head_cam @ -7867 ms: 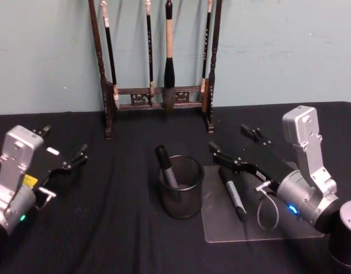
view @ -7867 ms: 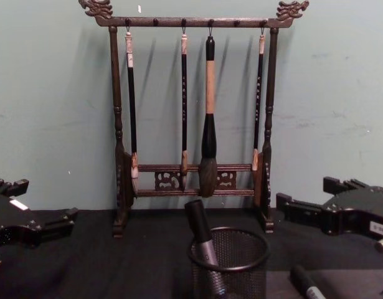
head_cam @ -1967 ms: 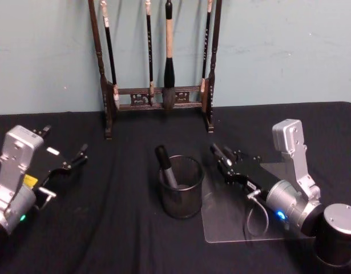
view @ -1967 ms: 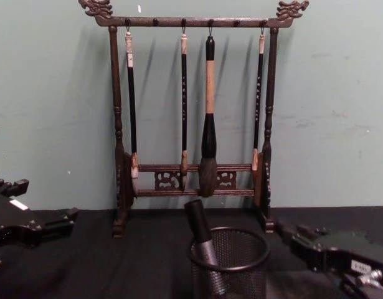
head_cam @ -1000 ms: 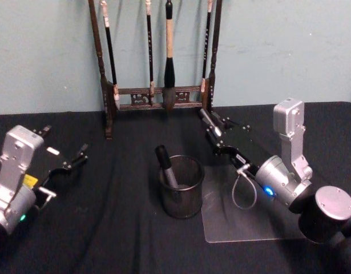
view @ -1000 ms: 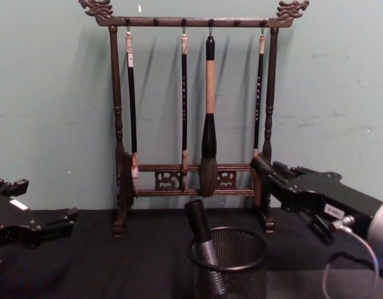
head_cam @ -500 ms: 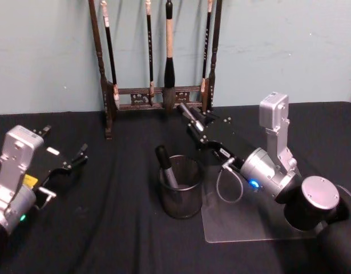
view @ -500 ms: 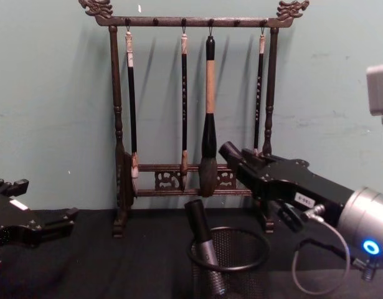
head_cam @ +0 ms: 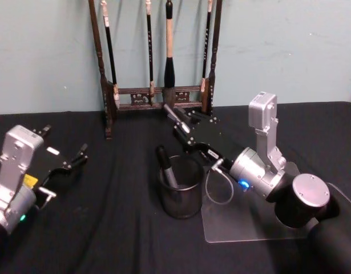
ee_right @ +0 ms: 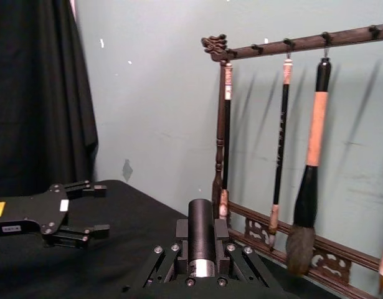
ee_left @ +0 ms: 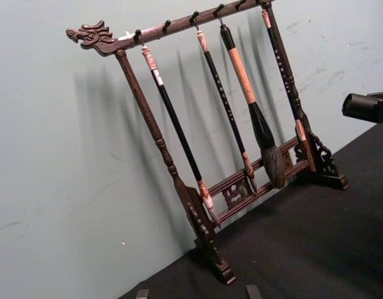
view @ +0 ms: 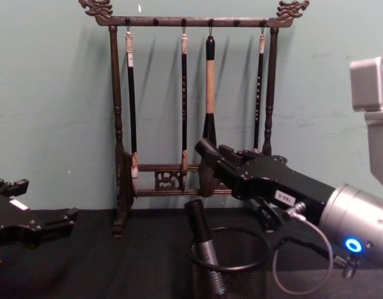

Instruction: Pick up the water-based marker from the table and place it into the pen holder.

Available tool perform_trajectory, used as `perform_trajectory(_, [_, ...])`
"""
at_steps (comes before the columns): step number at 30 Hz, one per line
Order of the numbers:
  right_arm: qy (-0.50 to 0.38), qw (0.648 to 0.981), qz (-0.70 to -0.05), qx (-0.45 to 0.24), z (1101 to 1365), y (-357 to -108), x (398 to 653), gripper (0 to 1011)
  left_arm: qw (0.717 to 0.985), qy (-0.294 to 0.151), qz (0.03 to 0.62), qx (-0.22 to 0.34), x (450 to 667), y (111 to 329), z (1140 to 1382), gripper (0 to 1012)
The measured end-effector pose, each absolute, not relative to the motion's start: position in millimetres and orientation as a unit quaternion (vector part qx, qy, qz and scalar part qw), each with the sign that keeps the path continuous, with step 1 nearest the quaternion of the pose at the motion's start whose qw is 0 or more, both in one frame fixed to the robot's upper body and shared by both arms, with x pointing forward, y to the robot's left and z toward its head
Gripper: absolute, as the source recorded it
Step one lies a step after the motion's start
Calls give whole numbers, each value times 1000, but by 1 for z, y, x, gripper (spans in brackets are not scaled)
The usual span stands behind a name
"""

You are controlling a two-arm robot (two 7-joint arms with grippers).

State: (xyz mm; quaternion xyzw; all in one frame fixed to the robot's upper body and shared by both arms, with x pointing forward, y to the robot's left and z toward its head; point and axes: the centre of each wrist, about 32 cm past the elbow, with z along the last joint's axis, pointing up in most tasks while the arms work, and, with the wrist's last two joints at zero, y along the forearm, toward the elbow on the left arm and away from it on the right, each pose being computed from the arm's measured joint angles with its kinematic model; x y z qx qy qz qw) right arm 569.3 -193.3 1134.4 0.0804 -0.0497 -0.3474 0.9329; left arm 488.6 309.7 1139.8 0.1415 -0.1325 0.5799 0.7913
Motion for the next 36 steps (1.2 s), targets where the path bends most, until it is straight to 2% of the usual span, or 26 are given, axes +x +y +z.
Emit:
perform_trajectory(15, [-53,943,-321,70,1135,-184,569,250,791,-132,580,141,489,310,1140,1009])
perform_trajectory(36, [-56,952,-297,56,1137,-185,564,250,791,-132,580,141,489,310,1140,1009])
